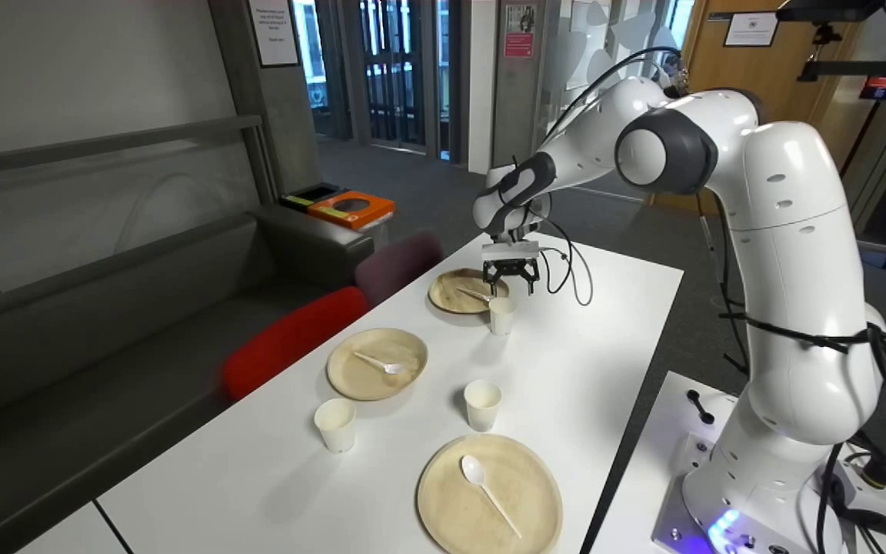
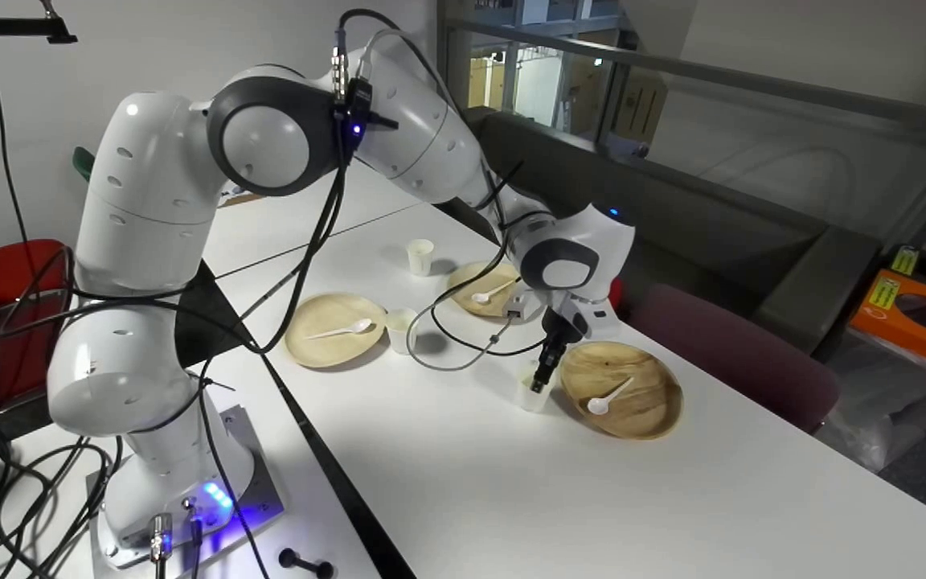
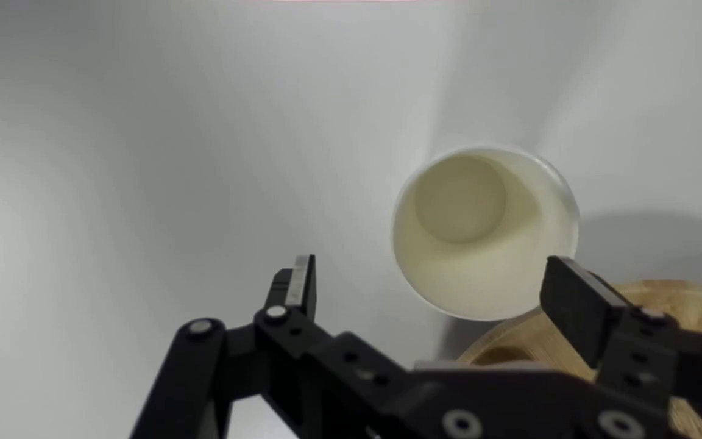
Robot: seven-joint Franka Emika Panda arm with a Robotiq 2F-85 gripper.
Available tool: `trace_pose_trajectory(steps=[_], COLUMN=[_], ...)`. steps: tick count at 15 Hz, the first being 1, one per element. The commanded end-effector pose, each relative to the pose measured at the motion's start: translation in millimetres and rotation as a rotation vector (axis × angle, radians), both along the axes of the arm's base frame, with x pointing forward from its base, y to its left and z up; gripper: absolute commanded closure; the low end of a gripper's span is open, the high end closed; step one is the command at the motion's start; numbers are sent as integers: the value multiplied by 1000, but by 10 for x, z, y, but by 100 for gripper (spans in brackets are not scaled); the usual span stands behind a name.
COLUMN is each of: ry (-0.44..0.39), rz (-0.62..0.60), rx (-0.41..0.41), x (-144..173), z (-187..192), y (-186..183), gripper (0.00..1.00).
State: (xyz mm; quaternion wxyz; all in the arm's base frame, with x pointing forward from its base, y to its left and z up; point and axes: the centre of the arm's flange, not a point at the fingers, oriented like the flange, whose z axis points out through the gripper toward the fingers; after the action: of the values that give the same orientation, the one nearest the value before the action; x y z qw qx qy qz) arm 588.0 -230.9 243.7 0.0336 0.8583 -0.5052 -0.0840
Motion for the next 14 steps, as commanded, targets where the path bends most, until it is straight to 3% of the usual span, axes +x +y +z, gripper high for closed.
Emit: trace_pose_trajectory(steps=[1,12,13,14], ry=[31,56,59,59], rz=[-11,-30,-25,-21], rx=[-20,-21,-21,-21], x=[-38,-59,-58,-55], z=[-80,-223,-227,-229], y=[-97,-70,-58,-44], gripper=[0,0,7,27])
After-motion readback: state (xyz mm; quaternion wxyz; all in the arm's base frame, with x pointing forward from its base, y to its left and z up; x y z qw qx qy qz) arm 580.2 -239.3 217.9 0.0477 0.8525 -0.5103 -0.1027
